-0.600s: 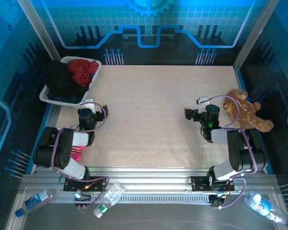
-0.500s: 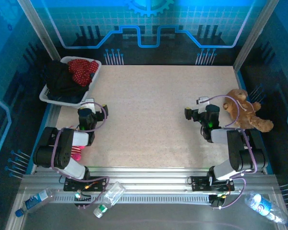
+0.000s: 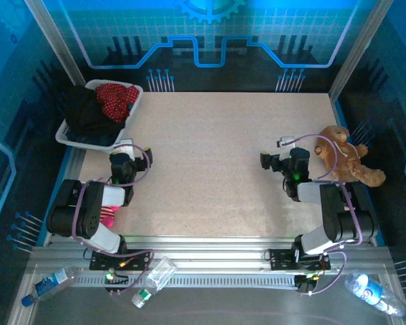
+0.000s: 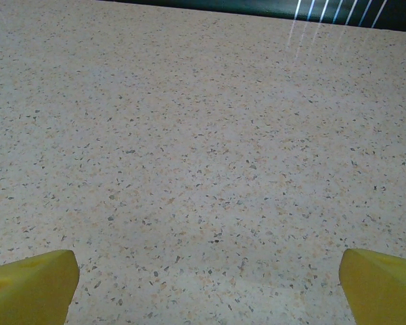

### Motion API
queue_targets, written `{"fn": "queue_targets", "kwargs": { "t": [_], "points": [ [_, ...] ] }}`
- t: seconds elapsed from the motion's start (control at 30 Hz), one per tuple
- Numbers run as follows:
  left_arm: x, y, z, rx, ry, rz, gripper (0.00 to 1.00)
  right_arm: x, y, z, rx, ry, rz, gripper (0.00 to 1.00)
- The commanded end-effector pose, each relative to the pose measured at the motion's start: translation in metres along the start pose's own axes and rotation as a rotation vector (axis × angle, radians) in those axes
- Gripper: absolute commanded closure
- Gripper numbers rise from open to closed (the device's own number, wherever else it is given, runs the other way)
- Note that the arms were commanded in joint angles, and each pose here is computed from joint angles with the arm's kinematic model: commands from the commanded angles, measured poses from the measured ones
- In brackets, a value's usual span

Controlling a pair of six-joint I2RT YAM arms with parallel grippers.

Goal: Fold and stack the skirts

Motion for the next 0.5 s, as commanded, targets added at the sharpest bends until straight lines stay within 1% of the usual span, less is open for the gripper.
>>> {"fn": "queue_targets", "kwargs": {
  "t": [0.0, 0.13, 0.2, 0.27, 0.33, 0.4, 0.43, 0.47],
  "points": [
    [0.005, 0.001, -0.004, -0.020, 0.008, -0.017, 0.01, 0.008, 0.000, 0.001, -0.003, -0.011, -0.033, 0.00],
    [0.005, 0.001, -0.003, -0.015, 0.010, -0.019, 0.01, 0.008, -0.001, 0.001, -0.003, -0.011, -0.036, 0.00],
    [0.012, -0.007, 0.002, 0.014, -0.001, -0.047, 0.01, 0.014, -0.002, 0.004, 0.012, -0.015, -0.020, 0.00],
    [0.023, -0.022, 0.007, 0.035, -0.017, -0.070, 0.01, 0.027, -0.007, 0.008, 0.035, -0.026, 0.004, 0.00],
    [0.031, -0.038, 0.012, 0.051, -0.053, -0.059, 0.01, 0.041, -0.014, 0.013, 0.057, -0.036, 0.016, 0.00],
    [0.040, -0.056, 0.016, 0.063, -0.097, -0.042, 0.01, 0.063, -0.024, 0.017, 0.075, -0.022, -0.020, 0.00],
    [0.039, -0.063, 0.022, 0.094, -0.129, -0.016, 0.01, 0.073, -0.028, 0.018, 0.078, -0.008, -0.037, 0.00],
    [0.045, -0.074, 0.031, 0.145, -0.174, -0.007, 0.01, 0.084, -0.031, 0.019, 0.077, 0.019, -0.049, 0.00]
  ]
}}
Point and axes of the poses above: each hand's point on the last joint's axis, 136 mm out from that joint toward the fingers, its own y axis out along the fingers, its own z axis along the line the jaws close on, x = y × z, the point moved 1 cm from there along -y, back along the fingers, and after that the axes turned 5 degrees about y, right-handed, at the moved point
